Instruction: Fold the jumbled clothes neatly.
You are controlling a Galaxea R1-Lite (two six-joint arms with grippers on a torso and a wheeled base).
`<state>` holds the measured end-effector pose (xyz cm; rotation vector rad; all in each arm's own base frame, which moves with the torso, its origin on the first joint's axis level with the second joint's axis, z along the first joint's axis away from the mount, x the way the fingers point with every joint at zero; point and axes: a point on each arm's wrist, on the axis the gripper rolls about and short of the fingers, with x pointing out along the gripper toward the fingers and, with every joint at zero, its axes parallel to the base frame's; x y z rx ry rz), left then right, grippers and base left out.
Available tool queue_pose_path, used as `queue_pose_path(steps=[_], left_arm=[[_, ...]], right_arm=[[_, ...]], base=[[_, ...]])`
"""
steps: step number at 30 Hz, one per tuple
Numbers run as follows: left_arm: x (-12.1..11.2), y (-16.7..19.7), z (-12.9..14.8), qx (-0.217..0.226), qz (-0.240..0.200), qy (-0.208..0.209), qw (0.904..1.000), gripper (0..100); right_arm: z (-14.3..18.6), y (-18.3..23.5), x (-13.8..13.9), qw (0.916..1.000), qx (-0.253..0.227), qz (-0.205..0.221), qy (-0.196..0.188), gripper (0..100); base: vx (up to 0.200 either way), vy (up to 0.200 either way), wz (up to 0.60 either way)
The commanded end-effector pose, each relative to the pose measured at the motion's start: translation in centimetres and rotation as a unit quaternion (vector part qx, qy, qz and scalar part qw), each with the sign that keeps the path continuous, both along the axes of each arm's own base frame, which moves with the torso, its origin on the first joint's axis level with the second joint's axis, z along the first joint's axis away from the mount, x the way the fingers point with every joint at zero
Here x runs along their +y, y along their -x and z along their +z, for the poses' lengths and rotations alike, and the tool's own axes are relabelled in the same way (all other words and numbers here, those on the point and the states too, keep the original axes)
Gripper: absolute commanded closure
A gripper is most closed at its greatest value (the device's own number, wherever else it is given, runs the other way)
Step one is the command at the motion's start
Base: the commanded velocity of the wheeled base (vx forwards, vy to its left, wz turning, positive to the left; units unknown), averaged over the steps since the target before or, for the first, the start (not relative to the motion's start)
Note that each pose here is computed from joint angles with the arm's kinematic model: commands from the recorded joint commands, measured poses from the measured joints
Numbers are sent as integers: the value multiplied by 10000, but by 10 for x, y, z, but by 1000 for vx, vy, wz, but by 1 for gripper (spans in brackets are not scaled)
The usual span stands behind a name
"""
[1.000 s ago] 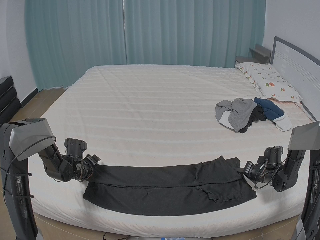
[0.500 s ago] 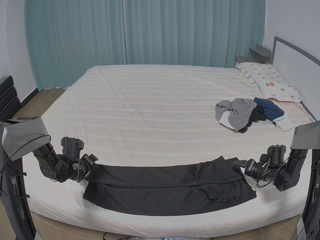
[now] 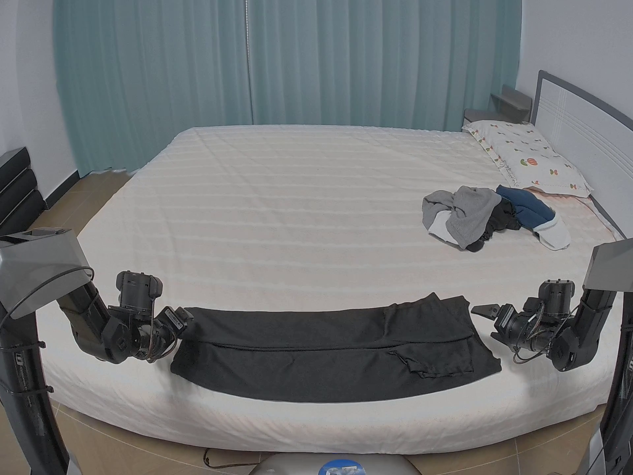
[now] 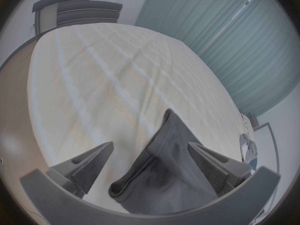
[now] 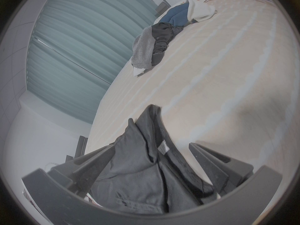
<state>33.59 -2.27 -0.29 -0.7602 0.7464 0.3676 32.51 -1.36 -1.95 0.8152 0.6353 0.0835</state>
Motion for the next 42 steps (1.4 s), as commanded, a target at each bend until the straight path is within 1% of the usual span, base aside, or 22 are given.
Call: queue_pose_path(steps=[1, 2, 3, 6, 9, 11, 12, 13, 19, 24, 25, 27, 31, 34, 37, 38, 40, 42], left_arm=[[0, 9, 1, 52, -145, -99, 9998, 0], [0, 13, -2, 143, -315, -146, 9993, 0], [0, 14, -2, 153, -379, -122, 9991, 0], [2, 18, -2, 204, -577, 77, 9981, 0], [0, 20, -3, 180, -874, 231, 9957, 0], [0, 21, -6, 181, -1048, 195, 9941, 0], [0, 21, -6, 181, -1048, 195, 9941, 0], [0, 20, -6, 81, -1177, 82, 9930, 0], [0, 21, -14, 102, -1187, 46, 9929, 0], [2, 21, -15, 95, -1156, 57, 9932, 0], [2, 25, -18, 195, -1155, 45, 9931, 100], [2, 29, -22, 287, -1156, 18, 9929, 100], [2, 33, -23, 322, -1220, -58, 9920, 100], [3, 41, -20, 369, -1369, -252, 9896, 100], [3, 44, -20, 453, -1302, -619, 9885, 100], [3, 44, -21, 464, -1288, -658, 9884, 100], [4, 48, -24, 576, -1261, -899, 9863, 100], [3, 48, -25, 613, -1299, -1000, 9846, 100]], right_arm=[[-2, 0, 0, 10000, 26, 0, 1, 0], [-2, 0, 1, 10000, 33, 22, -4, 0], [-2, 0, 1, 10000, 33, 22, -4, 0], [-3, 0, 2, 10000, 41, 37, -4, 0], [-3, 0, 4, 10000, 41, 60, -4, 0], [-3, 1, 4, 10000, 56, 68, -5, 0], [-3, 1, 4, 10000, 56, 68, -5, 0], [-3, 1, 4, 10000, 64, 68, -5, 0], [-4, 1, 4, 10000, 69, 71, 0, 0], [-4, 1, 7, 9999, 72, 107, -1, 0], [-4, 2, 8, 9999, 87, 122, -2, 0], [-5, 2, 8, 9999, 103, 123, -3, 0], [-5, 3, 8, 9999, 110, 123, -3, 0], [-5, 2, 8, 9999, 100, 126, 3, 0], [-4, 2, 8, 9999, 95, 122, -2, 0], [-5, 3, 8, 9999, 108, 126, 3, 0], [-5, 3, 8, 9999, 108, 126, 3, 0], [-5, 3, 8, 9999, 108, 126, 3, 0]], base=[[0, 0, 0], [0, 0, 0], [0, 0, 0], [0, 0, 0], [0, 0, 0], [0, 0, 0], [0, 0, 0], [0, 0, 0], [0, 0, 0], [0, 0, 0], [0, 0, 0], [0, 0, 0], [0, 0, 0], [0, 0, 0], [0, 0, 0], [0, 0, 0], [0, 0, 0], [0, 0, 0]])
